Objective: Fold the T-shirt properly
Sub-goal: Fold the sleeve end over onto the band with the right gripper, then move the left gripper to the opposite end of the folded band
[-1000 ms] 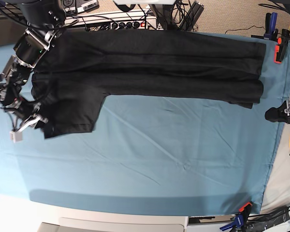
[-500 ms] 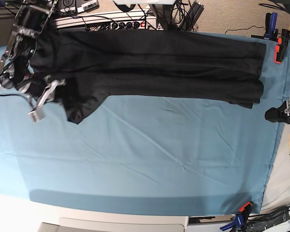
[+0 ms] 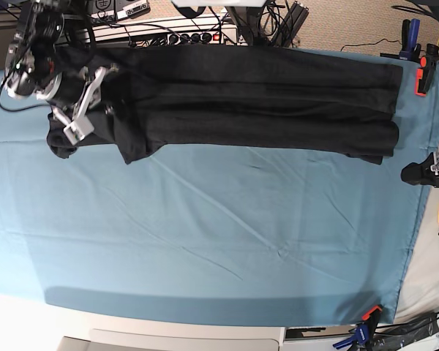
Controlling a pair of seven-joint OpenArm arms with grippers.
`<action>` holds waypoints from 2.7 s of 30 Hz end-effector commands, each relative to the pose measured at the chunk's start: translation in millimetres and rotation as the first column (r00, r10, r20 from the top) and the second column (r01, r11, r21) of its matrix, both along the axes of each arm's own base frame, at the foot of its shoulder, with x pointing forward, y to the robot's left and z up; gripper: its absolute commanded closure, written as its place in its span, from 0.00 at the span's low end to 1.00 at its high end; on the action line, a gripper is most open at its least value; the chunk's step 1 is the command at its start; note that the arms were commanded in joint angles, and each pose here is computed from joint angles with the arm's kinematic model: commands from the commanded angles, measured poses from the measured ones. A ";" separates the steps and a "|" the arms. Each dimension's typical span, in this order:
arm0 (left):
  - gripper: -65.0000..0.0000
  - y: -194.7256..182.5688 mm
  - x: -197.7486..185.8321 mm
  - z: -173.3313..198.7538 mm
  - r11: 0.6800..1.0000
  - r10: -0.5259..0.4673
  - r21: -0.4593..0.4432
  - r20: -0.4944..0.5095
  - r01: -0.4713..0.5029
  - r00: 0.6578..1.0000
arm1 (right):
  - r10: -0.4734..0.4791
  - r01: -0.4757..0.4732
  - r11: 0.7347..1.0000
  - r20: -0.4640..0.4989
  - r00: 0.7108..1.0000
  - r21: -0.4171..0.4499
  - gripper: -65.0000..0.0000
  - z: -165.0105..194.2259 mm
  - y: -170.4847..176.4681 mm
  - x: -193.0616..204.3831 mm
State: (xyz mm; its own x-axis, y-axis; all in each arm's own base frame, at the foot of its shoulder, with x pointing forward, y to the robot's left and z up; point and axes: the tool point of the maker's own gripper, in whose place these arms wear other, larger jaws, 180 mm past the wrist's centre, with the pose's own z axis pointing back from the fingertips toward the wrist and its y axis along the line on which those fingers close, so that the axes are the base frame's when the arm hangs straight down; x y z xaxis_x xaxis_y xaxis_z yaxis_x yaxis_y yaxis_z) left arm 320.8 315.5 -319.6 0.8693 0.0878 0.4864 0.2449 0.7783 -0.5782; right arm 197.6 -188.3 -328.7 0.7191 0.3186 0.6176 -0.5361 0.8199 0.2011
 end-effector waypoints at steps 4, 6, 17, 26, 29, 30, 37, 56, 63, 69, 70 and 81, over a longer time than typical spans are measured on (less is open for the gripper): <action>0.51 11.0 9.2 21.3 1.000 0.009 0.015 0.059 -0.010 0.998 | 0.033 -0.033 0.999 0.002 0.999 -0.006 1.00 6.0 5.8 -15.6; 0.51 11.0 9.2 21.3 1.000 0.009 0.015 0.059 -0.010 0.998 | 0.038 -0.038 0.999 -0.017 0.999 -0.009 1.00 3.5 6.8 -23.4; 0.51 11.0 9.2 21.3 1.000 0.009 0.015 0.059 -0.010 0.998 | 0.036 -0.044 0.995 -0.097 0.995 -0.086 1.00 -11.3 -4.7 -40.7; 0.51 11.0 9.2 21.3 1.000 0.009 0.015 0.059 -0.010 0.998 | 0.038 -0.059 0.982 -0.112 0.993 -0.182 1.00 -13.5 -23.9 -40.7; 0.51 11.0 9.2 21.3 1.000 0.009 0.015 0.059 -0.010 0.998 | 0.034 -0.059 0.976 -0.122 0.992 -0.211 1.00 -15.5 -29.0 -41.9; 0.51 11.0 9.2 21.3 1.000 0.009 0.015 0.059 -0.010 0.998 | 0.031 -0.058 0.973 -0.124 0.992 -0.221 1.00 -16.3 -30.8 -42.2; 0.51 11.0 9.2 21.3 1.000 0.009 0.015 0.059 -0.010 0.998 | 0.014 -0.053 0.956 -0.135 0.991 -0.287 1.00 -20.2 -42.5 -43.4; 0.51 15.3 8.4 23.4 1.000 0.012 0.025 0.059 -0.014 0.998 | 0.056 -0.072 0.990 -0.126 0.990 -0.121 0.62 -11.6 -14.0 -46.7; 0.51 22.6 7.1 27.2 0.999 0.018 0.042 0.059 -0.020 0.998 | 0.141 -0.126 0.937 -0.025 0.990 0.326 0.62 39.9 49.8 -45.6; 0.51 22.6 5.2 25.0 0.999 0.018 0.042 0.052 -0.020 0.998 | 0.132 -0.127 0.909 0.014 0.991 0.397 0.62 50.9 60.3 -40.0; 0.51 21.1 5.3 24.0 0.999 0.017 0.039 0.051 -0.019 0.999 | 0.127 -0.125 0.906 0.021 0.992 0.405 0.62 51.8 62.2 -38.4; 0.51 -0.6 -24.2 -19.0 1.000 0.004 -0.014 -0.055 -0.005 0.999 | 0.073 -0.087 0.936 0.053 0.996 0.342 0.62 41.6 62.4 -20.3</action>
